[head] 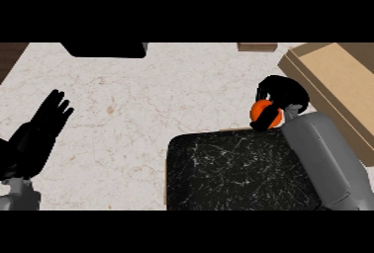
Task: Pick the squash from the tray and place it in the cardboard box
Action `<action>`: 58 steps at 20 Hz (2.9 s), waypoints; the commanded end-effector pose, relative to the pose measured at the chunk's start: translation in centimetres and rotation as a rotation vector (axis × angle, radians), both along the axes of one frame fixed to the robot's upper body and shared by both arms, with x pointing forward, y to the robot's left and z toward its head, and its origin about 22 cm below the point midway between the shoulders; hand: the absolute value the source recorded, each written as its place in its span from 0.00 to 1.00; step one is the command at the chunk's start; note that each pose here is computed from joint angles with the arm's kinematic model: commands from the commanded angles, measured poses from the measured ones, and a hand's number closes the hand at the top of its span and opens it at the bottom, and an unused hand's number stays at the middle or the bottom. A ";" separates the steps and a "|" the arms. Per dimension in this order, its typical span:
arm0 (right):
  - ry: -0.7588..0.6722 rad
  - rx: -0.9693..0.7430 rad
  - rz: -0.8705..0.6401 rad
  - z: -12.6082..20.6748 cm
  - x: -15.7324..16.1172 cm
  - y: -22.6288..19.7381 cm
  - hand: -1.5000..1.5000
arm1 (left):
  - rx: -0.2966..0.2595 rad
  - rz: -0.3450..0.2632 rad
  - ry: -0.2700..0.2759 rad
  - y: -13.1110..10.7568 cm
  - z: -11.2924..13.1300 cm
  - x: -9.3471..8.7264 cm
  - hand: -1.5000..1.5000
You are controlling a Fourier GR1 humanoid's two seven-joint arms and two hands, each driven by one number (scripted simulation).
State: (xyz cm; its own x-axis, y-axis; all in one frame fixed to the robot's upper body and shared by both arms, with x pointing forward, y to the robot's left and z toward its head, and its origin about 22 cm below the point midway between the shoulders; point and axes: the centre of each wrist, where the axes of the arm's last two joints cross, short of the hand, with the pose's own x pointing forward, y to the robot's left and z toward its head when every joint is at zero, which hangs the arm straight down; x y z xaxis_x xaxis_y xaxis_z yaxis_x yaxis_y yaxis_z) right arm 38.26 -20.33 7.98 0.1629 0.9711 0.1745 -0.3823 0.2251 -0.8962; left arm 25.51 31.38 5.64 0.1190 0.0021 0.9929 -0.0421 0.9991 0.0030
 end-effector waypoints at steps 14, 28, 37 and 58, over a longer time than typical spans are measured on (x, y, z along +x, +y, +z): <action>-0.537 -0.006 -0.006 15.5 -0.2 2.6 1.00 | -0.006 0.031 0.017 -0.2 -1.2 -1.0 0.50; -0.732 -0.080 -0.347 21.7 -0.5 -7.3 1.00 | 0.006 0.008 0.011 2.7 0.0 -1.5 0.50; -0.684 -0.118 -0.318 18.2 1.7 -12.3 1.00 | 0.010 0.007 -0.005 -0.7 -1.2 -1.9 0.50; -0.364 0.078 -0.422 5.0 2.7 -21.0 0.00 | -0.001 -0.004 -0.003 -1.0 0.8 -0.5 0.50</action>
